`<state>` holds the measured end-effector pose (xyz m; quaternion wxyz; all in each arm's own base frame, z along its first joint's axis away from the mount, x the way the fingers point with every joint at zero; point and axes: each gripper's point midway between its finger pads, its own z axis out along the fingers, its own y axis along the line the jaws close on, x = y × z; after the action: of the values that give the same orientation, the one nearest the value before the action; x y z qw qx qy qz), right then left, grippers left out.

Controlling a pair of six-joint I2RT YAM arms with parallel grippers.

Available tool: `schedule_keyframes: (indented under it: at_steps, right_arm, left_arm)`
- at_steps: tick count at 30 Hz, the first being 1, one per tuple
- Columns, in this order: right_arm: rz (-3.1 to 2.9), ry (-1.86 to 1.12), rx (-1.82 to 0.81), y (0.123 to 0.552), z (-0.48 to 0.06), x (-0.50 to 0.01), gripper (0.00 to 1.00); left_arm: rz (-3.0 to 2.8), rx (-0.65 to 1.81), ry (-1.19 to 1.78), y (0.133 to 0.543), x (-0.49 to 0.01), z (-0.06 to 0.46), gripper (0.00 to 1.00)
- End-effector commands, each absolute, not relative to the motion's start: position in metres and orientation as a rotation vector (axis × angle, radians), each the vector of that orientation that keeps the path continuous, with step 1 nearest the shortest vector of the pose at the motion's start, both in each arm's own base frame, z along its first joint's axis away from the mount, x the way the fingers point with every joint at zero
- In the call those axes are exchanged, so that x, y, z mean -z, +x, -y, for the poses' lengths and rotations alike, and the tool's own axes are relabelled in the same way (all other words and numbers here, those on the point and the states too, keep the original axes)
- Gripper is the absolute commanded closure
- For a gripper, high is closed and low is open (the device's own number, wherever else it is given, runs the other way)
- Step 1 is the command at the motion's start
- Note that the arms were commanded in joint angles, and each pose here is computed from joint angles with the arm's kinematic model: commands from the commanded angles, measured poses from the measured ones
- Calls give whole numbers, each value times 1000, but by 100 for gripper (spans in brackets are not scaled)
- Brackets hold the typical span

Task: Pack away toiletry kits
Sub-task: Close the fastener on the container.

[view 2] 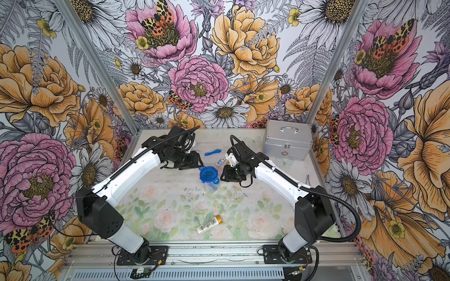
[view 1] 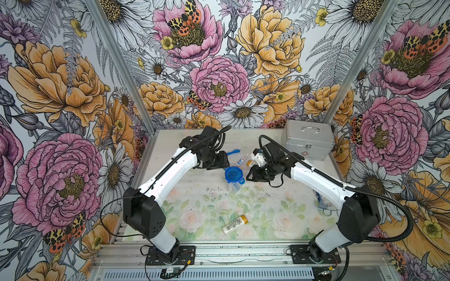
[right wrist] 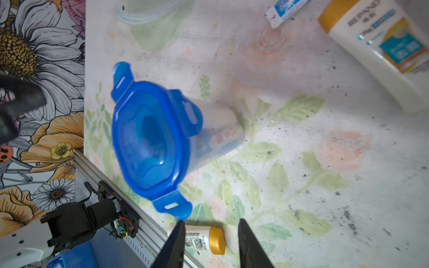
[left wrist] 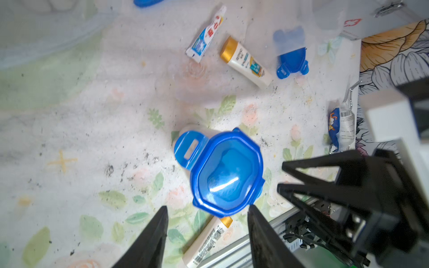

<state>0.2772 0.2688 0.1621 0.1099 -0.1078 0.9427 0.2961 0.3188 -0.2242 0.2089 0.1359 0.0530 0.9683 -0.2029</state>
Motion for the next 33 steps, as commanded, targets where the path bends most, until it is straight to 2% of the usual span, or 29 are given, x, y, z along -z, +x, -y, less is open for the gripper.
schedule_keyframes:
  at_steps: [1, 7, 19, 33]
  right_arm:
    - [-2775, -323, -883, 274, -279, -164, 62]
    - [-2802, -313, -845, 277, -281, -152, 62]
    - [-2810, -305, -830, 291, -286, -141, 62]
    - [-2789, -292, -877, 311, -293, -138, 63]
  left_arm:
    - [-2785, 531, 269, 334, -203, 231, 46]
    - [-2805, 529, 316, 343, -191, 238, 48]
    - [-2882, 569, 340, 326, -170, 243, 49]
    - [-2943, 763, 259, 307, -163, 258, 47]
